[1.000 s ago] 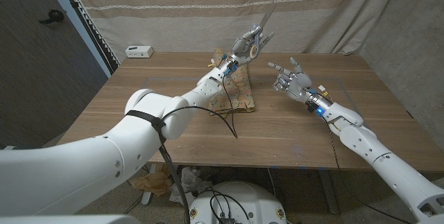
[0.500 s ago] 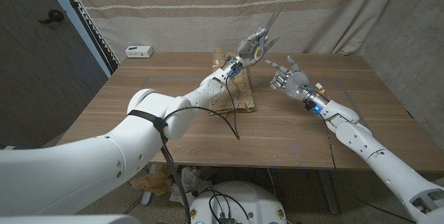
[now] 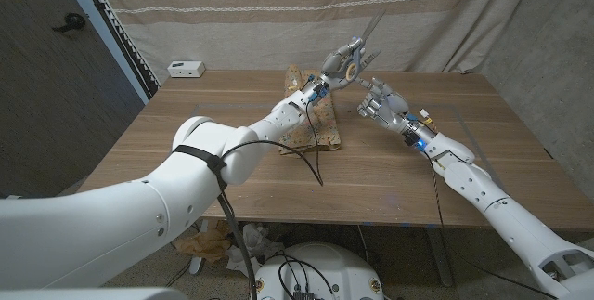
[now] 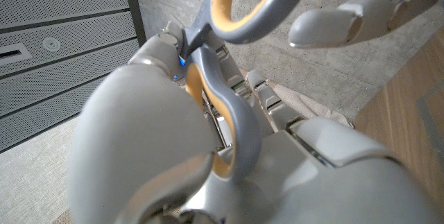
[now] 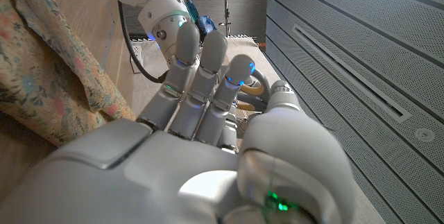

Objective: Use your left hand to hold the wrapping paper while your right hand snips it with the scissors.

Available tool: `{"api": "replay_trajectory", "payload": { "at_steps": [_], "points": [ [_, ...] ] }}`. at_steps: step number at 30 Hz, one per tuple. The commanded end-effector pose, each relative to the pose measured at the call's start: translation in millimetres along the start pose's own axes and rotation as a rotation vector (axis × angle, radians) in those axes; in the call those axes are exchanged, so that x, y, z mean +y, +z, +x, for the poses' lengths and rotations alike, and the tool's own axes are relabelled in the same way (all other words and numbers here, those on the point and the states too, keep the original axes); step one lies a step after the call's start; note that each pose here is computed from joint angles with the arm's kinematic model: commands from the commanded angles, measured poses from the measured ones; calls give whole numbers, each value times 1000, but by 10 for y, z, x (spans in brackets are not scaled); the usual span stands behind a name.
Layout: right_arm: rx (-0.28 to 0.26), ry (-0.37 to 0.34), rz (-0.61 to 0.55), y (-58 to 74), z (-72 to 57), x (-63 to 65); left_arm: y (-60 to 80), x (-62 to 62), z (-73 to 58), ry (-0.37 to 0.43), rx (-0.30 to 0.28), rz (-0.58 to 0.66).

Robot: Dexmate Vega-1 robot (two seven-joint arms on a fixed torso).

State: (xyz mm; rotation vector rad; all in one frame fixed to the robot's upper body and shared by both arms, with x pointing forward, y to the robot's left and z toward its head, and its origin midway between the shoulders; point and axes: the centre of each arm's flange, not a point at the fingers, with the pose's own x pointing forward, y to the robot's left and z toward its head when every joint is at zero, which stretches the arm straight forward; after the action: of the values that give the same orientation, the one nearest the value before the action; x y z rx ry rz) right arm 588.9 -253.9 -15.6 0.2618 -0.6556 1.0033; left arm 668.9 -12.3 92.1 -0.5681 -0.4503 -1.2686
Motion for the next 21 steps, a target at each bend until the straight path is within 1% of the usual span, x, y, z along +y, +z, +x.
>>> {"api": "replay_trajectory", "payload": {
  "at_steps": [1,4,8,11,18,21],
  "points": [
    [-3,-19,22,-47,5,36,-61,-36,61,-1,32,9],
    [-3,-37,30,-58,-8,38,-78,-34,63,3,36,6],
    [6,-93,38,-74,-48,25,-96,-44,73,-1,47,10],
    [-6,-117,36,-71,-71,25,-106,-47,76,-2,55,22],
    [-25,-143,39,-54,-89,38,-125,-37,77,9,71,67],
    [-24,-153,42,-63,-94,33,-128,-37,76,10,75,74]
  ]
}}
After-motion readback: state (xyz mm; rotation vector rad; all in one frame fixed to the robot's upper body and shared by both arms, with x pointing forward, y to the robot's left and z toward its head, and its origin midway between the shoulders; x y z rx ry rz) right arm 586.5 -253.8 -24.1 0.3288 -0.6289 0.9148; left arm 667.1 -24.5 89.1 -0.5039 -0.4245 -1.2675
